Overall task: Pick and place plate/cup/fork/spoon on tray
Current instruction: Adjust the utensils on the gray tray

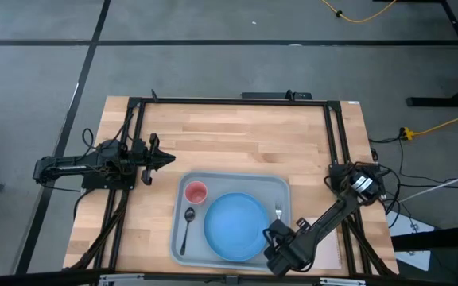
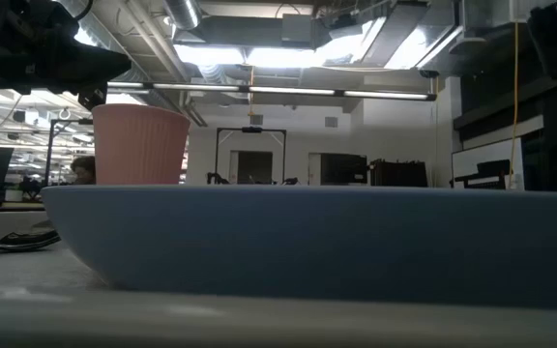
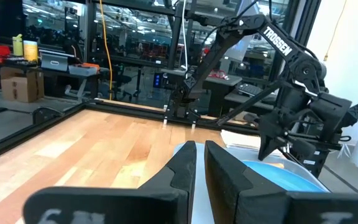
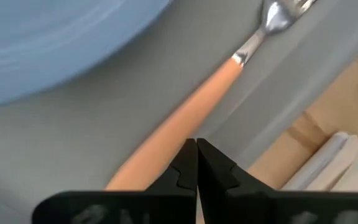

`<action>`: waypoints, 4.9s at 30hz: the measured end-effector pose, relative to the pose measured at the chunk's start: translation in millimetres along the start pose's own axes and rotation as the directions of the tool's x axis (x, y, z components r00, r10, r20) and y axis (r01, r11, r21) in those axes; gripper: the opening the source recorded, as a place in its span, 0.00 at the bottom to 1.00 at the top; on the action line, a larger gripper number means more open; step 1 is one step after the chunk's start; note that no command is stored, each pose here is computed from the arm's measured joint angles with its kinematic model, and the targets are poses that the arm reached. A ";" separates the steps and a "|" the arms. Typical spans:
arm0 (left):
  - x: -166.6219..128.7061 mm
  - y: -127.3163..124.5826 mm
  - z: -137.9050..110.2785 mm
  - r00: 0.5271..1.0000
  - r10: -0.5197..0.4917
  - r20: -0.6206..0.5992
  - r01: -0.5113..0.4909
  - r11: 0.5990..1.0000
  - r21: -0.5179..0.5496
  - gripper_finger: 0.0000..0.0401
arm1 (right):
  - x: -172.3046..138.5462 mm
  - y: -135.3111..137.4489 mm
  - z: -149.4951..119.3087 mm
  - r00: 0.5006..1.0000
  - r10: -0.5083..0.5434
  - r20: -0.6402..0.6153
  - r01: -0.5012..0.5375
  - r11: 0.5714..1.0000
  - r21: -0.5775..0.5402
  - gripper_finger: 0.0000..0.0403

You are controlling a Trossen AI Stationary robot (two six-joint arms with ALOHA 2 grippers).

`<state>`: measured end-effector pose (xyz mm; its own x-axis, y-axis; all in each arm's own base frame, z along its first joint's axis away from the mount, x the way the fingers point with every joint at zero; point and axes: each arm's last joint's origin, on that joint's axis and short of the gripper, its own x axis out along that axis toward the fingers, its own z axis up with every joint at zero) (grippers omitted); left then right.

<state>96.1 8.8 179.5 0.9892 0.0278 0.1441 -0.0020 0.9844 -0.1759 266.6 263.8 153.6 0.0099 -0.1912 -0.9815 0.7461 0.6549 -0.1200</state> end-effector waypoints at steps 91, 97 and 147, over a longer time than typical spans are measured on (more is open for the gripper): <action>0.0 0.0 0.1 1.000 0.000 0.000 0.000 1.000 0.000 0.07 | -68.8 76.5 93.1 0.852 0.005 0.524 0.305 0.810 -0.502 0.01; 0.0 0.0 0.0 1.000 0.000 0.000 0.000 1.000 0.000 0.07 | -125.0 10.5 85.2 0.772 0.019 0.635 0.289 0.880 -0.377 0.01; 0.0 -0.1 0.6 1.000 -0.001 0.004 0.001 1.000 0.000 0.07 | 30.6 -287.4 63.4 -0.062 0.885 0.462 -0.001 0.463 -0.886 0.01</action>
<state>96.0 8.8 180.1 0.9886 0.0277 0.1482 -0.0013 0.9845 -0.1755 94.7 23.3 167.5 0.9670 0.2537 0.0236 -0.2450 0.9514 -0.1868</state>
